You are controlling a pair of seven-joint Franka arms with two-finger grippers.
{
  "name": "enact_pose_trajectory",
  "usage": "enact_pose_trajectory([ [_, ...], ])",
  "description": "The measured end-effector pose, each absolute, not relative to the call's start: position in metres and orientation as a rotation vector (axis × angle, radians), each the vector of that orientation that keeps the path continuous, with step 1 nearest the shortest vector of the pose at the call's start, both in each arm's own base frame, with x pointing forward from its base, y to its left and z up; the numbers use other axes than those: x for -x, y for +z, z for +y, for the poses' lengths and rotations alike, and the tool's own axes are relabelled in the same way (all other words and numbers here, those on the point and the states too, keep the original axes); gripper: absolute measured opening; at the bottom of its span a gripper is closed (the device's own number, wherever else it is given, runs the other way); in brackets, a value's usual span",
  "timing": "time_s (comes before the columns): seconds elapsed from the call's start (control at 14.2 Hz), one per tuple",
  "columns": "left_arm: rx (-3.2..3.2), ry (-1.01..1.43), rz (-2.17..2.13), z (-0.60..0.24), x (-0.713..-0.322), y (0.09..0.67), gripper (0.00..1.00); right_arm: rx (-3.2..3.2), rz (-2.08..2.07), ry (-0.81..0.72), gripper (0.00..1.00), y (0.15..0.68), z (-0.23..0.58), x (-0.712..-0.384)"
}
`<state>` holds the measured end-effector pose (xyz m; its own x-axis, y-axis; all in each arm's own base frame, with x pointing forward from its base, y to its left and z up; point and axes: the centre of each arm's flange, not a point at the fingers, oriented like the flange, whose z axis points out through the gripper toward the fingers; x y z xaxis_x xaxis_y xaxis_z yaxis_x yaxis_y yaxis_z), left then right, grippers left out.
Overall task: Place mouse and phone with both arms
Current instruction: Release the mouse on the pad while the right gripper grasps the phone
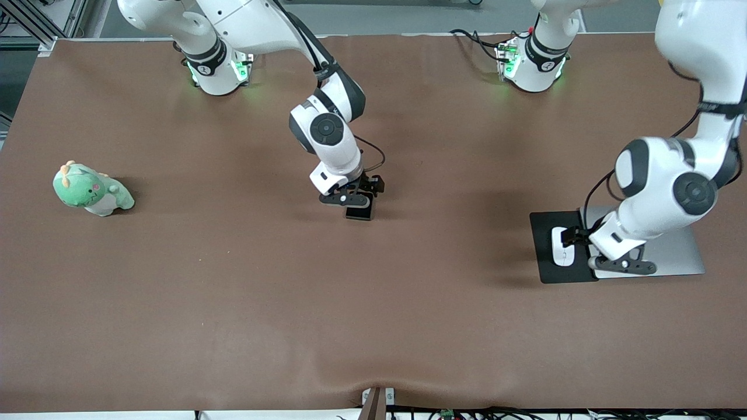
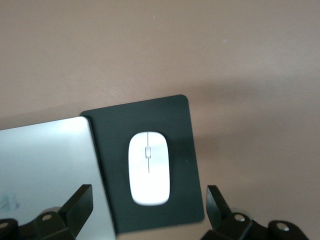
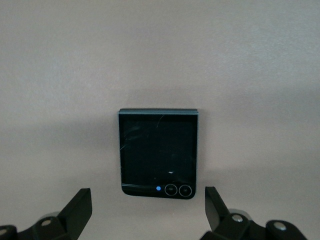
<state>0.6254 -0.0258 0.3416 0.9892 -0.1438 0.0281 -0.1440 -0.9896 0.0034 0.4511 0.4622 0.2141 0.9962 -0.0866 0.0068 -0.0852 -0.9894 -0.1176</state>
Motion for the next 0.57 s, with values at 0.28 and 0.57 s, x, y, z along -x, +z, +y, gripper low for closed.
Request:
enact_pose_trajectory([
  [0.28, -3.147, 0.11, -0.251, -0.035, -0.609, 0.414, 1.0, 3.033, 0.083, -0.106, 1.0, 0.216, 0.457, -0.461],
  [0.57, -3.144, 0.076, -0.267, -0.048, -0.592, 0.468, 1.0, 3.033, 0.134, -0.123, 1.0, 0.204, 0.452, -0.466],
])
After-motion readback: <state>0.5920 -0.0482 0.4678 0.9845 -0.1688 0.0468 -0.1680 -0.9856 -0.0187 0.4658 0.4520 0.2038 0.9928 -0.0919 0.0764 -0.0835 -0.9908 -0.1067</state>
